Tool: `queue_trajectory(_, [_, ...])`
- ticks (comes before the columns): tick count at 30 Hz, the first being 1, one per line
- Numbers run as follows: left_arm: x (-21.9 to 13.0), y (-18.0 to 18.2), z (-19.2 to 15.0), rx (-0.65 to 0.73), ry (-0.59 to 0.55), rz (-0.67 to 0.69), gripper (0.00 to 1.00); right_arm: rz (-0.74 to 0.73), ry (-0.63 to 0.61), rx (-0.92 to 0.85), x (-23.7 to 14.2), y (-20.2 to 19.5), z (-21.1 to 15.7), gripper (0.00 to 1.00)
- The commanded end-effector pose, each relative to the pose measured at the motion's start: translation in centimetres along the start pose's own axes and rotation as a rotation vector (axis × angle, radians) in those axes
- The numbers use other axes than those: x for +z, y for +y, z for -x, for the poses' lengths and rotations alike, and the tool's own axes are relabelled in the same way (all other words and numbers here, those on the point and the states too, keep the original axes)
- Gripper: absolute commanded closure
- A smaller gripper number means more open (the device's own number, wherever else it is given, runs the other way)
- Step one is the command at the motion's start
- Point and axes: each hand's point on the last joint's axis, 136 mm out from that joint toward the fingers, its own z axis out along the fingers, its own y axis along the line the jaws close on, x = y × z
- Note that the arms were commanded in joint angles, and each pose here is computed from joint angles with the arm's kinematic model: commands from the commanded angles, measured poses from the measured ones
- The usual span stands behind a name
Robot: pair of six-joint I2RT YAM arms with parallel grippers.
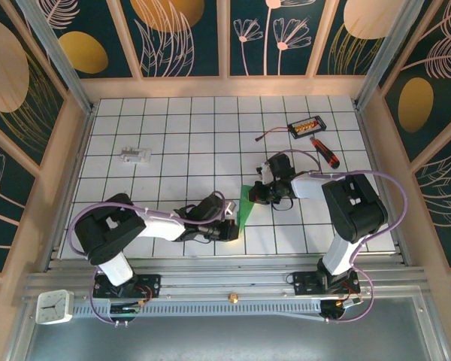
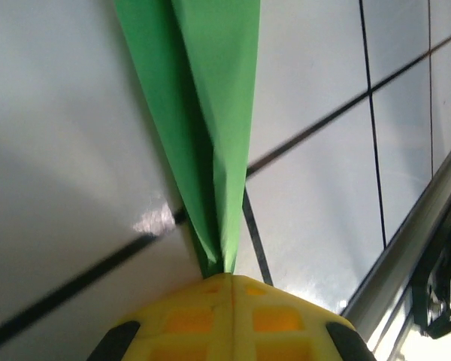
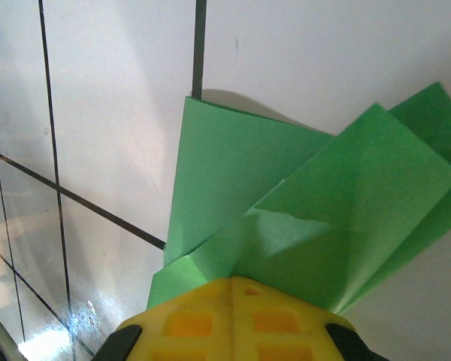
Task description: Fold a paper plane with a square sheet of paper (pick it up from the middle)
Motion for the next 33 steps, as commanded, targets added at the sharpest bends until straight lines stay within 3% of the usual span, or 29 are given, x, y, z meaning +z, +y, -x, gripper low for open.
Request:
queue_trajectory(1, [-1.1, 0.8, -3.9, -0.005, 0.148, 0.041, 1.00, -0.179, 0.054, 0.051, 0.9, -4.8, -1.9, 1.00])
queue_trajectory(7, [-2.9, -4.8, 1.3, 0.071, -0.041, -0.112, 1.00, -0.172, 0.053, 0.051, 0.9, -4.6, -1.9, 1.00])
queue_trajectory(11, [-2.0, -6.2, 3.1, 0.055, -0.072, -0.176, 1.00, -0.174, 0.053, 0.052, 0.9, -4.7, -1.9, 1.00])
queue_trajectory(18, [-0.7, -2.6, 5.1, -0.010, -0.095, -0.094, 1.00, -0.170, 0.048, 0.049, 0.8, -4.5, -1.7, 1.00])
queue_trajectory(26, [1.3, 0.3, 3.0, -0.039, -0.006, -0.041, 1.00, -0.154, 0.037, 0.043, 0.7, -4.0, -1.1, 1.00])
queue_trajectory(33, [1.1, 3.3, 1.8, -0.046, 0.013, 0.089, 1.00, -0.123, 0.013, 0.030, 0.3, -2.9, -0.2, 1.00])
